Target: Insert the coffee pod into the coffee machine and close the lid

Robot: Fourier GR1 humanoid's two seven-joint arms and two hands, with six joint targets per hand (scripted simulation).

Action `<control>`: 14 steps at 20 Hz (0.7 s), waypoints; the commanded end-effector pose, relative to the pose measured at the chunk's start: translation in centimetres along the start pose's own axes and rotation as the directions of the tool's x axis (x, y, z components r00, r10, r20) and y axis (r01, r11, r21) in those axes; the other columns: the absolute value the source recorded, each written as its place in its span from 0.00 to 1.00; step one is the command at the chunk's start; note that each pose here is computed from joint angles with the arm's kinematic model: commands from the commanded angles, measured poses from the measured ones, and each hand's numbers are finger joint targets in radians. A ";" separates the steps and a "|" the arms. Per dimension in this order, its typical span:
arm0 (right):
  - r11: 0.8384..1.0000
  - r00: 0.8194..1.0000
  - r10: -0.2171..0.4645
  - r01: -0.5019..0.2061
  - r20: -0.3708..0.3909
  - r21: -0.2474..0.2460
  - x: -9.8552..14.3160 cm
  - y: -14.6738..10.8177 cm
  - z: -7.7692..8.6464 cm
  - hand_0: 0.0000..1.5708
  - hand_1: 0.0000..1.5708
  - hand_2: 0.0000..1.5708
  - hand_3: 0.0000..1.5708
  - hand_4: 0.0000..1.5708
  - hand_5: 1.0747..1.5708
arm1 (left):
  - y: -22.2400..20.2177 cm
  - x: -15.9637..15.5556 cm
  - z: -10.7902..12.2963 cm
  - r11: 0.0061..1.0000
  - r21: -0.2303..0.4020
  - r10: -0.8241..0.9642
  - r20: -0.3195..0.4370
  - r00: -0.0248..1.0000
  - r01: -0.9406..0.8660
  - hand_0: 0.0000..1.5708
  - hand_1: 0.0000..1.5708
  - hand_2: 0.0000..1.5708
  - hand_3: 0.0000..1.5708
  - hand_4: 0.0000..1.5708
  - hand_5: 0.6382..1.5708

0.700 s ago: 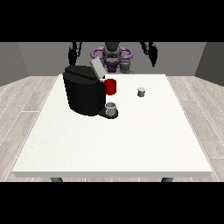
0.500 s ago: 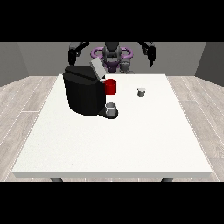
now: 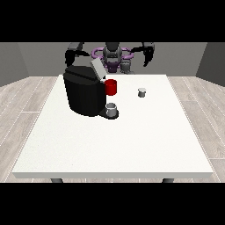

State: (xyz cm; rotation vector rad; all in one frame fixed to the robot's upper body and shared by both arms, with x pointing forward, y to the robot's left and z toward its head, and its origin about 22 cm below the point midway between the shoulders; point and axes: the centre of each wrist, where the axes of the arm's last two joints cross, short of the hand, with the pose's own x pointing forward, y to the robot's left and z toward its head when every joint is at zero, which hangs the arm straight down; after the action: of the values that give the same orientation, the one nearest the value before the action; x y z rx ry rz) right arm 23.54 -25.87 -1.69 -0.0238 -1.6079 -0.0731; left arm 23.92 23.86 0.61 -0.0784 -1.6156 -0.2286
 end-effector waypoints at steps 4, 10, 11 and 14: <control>1.000 0.998 -0.005 0.003 0.061 0.027 -0.1 1.6 -0.1 0.00 0.00 0.00 0.00 0.21 1.00 | 4.0 0.6 -1.4 0.968 0.012 -0.247 -0.093 0.964 0.249 0.00 0.00 0.00 0.00 0.21 1.00; 0.997 0.988 -0.010 -0.003 0.154 0.083 1.8 1.7 -2.4 0.00 0.00 0.00 0.00 0.25 1.00 | 6.4 0.4 -3.8 0.912 0.014 -0.406 -0.126 0.905 0.411 0.00 0.00 0.00 0.00 0.00 1.00; 0.996 0.987 -0.012 -0.003 0.162 0.095 1.4 2.5 -2.2 0.00 0.00 0.00 0.00 0.26 1.00 | 6.3 -0.2 -4.2 0.904 0.021 -0.422 -0.114 0.900 0.426 0.00 0.00 0.00 0.00 0.00 1.00; 0.995 0.980 0.010 -0.030 0.199 0.099 3.0 4.6 -2.8 0.00 0.00 0.00 0.00 0.27 1.00 | 10.1 0.3 -5.0 0.851 0.077 -0.507 -0.139 0.851 0.520 0.00 0.00 0.00 0.00 0.00 1.00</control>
State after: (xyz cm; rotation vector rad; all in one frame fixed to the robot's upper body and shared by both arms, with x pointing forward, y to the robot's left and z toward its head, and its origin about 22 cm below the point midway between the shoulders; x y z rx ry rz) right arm 25.87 -23.50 0.25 0.0291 -1.7695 -0.0079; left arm 29.30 30.32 1.83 0.3326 -1.5244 -0.5023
